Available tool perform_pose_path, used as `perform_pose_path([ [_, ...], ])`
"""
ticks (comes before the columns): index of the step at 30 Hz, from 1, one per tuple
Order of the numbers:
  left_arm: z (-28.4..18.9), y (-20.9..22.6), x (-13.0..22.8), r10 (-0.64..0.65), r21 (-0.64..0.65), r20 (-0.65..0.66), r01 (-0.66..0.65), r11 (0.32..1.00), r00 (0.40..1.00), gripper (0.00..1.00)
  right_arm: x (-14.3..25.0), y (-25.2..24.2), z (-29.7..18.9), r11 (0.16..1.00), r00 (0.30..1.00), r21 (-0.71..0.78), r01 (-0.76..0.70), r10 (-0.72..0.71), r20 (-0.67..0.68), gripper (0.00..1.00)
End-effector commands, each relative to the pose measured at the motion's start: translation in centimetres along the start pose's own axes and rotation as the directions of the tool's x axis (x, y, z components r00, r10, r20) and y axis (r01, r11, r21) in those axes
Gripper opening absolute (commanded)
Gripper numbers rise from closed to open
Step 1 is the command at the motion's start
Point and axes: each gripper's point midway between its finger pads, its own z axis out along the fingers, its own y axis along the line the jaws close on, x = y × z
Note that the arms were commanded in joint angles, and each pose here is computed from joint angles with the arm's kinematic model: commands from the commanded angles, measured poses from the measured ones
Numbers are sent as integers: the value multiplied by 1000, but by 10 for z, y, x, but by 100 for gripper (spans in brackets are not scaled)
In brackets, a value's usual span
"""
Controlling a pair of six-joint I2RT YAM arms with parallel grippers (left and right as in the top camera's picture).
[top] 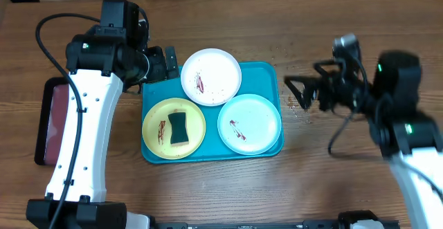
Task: Clean dirty plates on tray and stack at the side
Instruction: 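Reach the right gripper to the yellow plate rim and grasp it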
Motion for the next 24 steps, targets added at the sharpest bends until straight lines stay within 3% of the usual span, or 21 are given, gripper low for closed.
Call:
perform_pose_path([
  [1,3,-1,1,-15,5,-9,15,1000,1000,100,-8,51,11,894,998,-443,-63,43,-55,100],
  [3,3,-1,1,-15,5,-9,15,1000,1000,100,-5,54,22,873,997,-482,-67,37,-71,100],
  [6,3,-1,0,-15,5,-8,15,1000,1000,100,5,55,47,913,994,-400,-75,35,-107,100],
  [9,3,-1,0,-15,5,-8,15,1000,1000,100,12,46,77,980,988,-163,-111,92,-122,100],
  [13,3,-1,0,-15,5,-8,15,1000,1000,100,29,35,95,978,973,124,-166,183,-140,100],
  [20,3,-3,-6,-23,14,17,23,1000,1000,100,39,45,107,969,912,161,-188,233,-337,100],
  [24,3,8,-10,-63,-25,35,64,998,997,100,28,70,116,982,922,45,-185,189,-339,100],
])
